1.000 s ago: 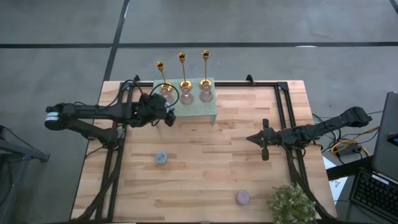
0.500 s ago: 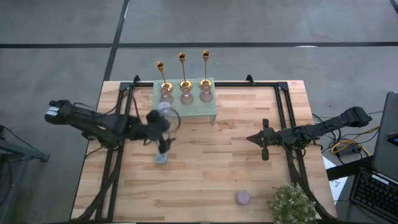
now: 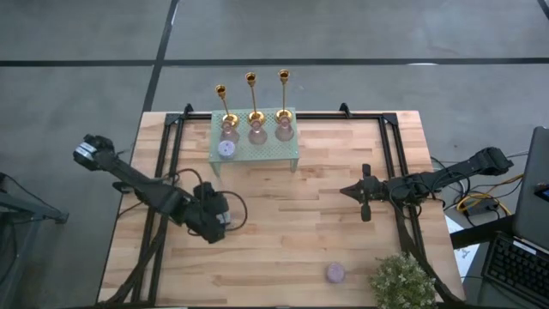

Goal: Pick & Place candle stick holders
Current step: Put the green scented candle on the shelf

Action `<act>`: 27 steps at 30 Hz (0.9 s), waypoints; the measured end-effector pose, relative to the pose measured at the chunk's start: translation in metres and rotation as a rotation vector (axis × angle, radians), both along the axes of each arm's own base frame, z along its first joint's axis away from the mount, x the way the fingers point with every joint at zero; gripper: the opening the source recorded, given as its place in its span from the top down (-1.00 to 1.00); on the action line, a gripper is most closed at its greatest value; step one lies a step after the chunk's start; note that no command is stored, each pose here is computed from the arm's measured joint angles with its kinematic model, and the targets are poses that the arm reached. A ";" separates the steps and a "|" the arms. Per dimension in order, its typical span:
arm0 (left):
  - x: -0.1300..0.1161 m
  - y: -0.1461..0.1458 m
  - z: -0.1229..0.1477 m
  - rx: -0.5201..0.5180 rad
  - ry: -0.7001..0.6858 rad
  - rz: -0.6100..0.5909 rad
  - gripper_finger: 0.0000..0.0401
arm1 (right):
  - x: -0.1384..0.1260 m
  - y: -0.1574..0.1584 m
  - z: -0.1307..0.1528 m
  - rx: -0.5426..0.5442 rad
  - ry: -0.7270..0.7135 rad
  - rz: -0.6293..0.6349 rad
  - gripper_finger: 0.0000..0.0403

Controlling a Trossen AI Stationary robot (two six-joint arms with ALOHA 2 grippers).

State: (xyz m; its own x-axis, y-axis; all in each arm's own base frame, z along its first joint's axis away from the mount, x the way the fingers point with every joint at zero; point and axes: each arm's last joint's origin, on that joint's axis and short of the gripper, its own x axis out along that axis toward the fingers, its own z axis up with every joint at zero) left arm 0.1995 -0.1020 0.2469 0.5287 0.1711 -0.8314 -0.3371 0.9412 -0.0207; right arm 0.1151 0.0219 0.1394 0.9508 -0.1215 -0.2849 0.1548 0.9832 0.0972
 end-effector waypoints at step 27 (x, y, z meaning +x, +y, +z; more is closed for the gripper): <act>-0.011 0.004 -0.081 -0.078 0.131 0.035 -0.81 | 0.000 0.000 0.000 0.000 0.000 0.000 0.96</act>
